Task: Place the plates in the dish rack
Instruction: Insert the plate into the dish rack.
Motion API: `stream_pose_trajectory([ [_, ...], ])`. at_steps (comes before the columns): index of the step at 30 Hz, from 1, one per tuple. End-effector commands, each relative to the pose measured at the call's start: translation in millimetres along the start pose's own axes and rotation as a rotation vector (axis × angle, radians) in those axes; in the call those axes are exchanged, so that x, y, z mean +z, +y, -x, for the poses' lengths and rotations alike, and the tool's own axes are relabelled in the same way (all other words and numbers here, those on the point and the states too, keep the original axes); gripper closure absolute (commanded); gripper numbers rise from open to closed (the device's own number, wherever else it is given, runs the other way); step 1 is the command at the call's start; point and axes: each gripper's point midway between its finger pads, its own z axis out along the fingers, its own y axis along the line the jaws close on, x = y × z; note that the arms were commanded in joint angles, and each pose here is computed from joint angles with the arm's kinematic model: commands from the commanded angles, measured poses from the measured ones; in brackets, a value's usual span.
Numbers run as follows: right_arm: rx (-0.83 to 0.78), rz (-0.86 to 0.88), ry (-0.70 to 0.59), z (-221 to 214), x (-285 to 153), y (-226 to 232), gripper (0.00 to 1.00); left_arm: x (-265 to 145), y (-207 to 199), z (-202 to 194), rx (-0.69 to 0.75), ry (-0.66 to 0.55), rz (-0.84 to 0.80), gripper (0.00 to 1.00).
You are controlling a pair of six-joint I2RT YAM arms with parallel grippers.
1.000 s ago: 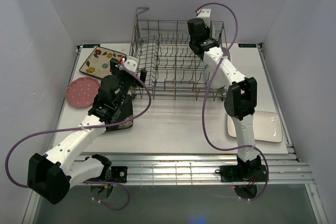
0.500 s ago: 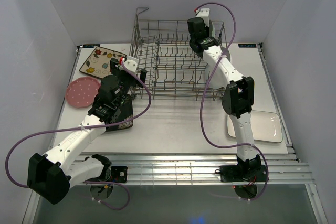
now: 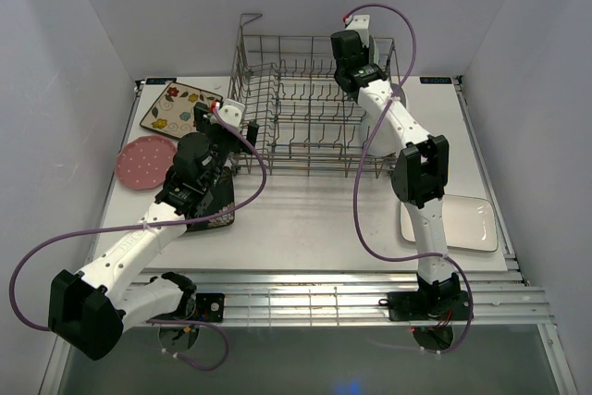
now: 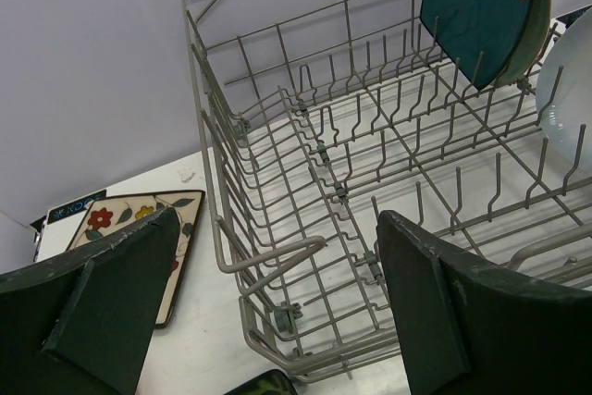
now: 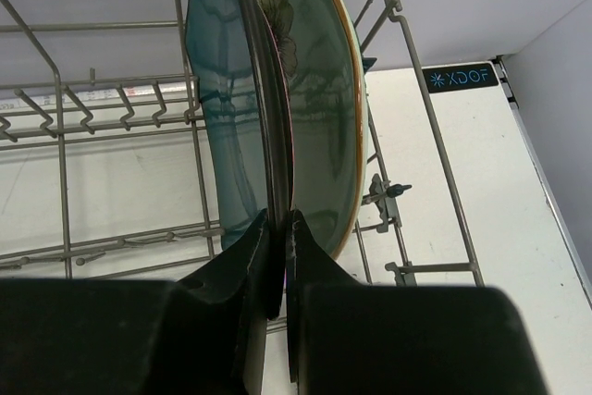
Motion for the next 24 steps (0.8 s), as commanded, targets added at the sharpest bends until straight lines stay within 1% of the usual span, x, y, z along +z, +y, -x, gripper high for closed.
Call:
stream_pose_trajectory([
  [1,0.072,0.071,-0.116,71.4,-52.4,-9.5,0.92,-2.5,4.3,10.1,-0.005,-0.032,0.015,0.02],
  [5,0.070,0.038,-0.158,85.4,-64.3,-16.4,0.92,-2.9,3.7,10.0,-0.005,-0.032,0.013,0.02],
  [11,0.047,0.011,-0.189,93.5,-67.9,-10.7,0.92,-3.8,4.4,11.7,-0.005,-0.036,0.014,0.02],
  [20,0.010,0.026,-0.141,65.1,-52.6,6.6,0.92,-3.3,4.2,10.5,-0.004,-0.033,0.015,0.02],
  [24,0.024,0.096,-0.108,54.6,-38.6,15.5,0.92,-2.7,4.1,9.3,-0.003,-0.030,0.016,0.02],
])
